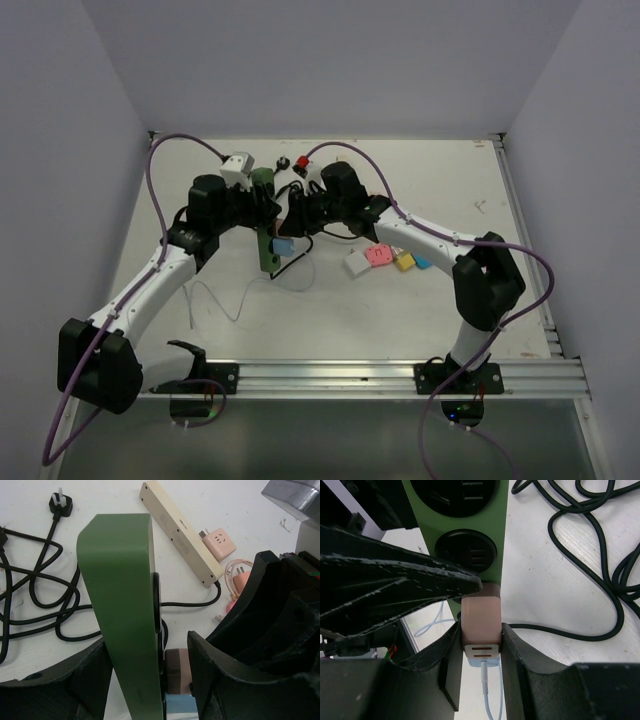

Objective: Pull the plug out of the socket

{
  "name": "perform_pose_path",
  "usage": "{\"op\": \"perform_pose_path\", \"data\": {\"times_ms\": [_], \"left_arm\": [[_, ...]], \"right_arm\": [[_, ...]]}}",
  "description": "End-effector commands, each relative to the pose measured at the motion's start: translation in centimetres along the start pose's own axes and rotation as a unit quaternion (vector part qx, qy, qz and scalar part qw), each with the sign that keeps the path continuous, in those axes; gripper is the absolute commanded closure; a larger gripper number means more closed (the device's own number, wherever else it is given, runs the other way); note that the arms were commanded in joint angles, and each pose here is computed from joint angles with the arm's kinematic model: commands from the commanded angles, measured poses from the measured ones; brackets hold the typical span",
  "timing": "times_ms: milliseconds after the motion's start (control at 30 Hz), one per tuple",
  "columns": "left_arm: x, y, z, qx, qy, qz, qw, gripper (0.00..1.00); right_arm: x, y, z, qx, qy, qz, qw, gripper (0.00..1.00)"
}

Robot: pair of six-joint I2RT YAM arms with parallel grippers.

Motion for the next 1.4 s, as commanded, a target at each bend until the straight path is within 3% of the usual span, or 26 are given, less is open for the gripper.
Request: {"op": "perform_pose_path", "data": {"times_ms": [0, 100, 200, 233, 400, 600, 933, 1367], "left_arm": [[-0.5, -0.1, -0.7, 0.008, -0.015, -0.008, 1.000, 0.38], [-0.8, -0.3, -0.5, 0.011, -0.010, -0.011, 1.000, 0.46], [-1.0, -0.2, -0.2, 0.009, -0.002, -0.013, 1.000, 0.65], [-1.0, -0.1, 0.1, 0.008, 0.006, -0.018, 1.000, 0.75], [-0.7, 1.0, 1.0, -0.019, 0.035, -0.043, 0.998, 1.00], [0.1, 2.1, 2.4, -0.051, 0.085, -0.059, 0.993, 1.00], [2.7, 5.5, 6.8, -0.103, 0.242, -0.106, 0.959, 1.00], [4.4, 9.8, 6.5, -0.126, 0.293, -0.148, 0.936, 1.00]], "right_arm": [[1.6, 4.5, 1.8, 0.026, 0.019, -0.067, 0.997, 1.00], [1.5, 4.4, 1.9, 0.026, 0.019, -0.065, 0.997, 1.00], [1.5, 4.3, 2.1, 0.026, 0.023, -0.063, 0.997, 1.00], [1.5, 4.1, 2.1, 0.023, 0.024, -0.060, 0.998, 1.00], [2.3, 4.0, 2.4, 0.022, 0.020, -0.054, 0.998, 1.00], [3.9, 4.1, 3.1, 0.025, 0.016, -0.048, 0.998, 1.00], [7.3, 3.3, 4.0, 0.024, 0.017, -0.032, 0.999, 1.00], [11.4, 4.5, 3.3, 0.015, 0.029, -0.058, 0.998, 1.00]]}}
Point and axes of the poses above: each gripper's point midway between its finger pads, its own x axis back along the fingers, its own z axis along the line the jaws close on, y = z × x, the point moved 1 cm from there along x, back along the fingers, and after that the axes turned 14 degrees about x, right-handed, at the moved point
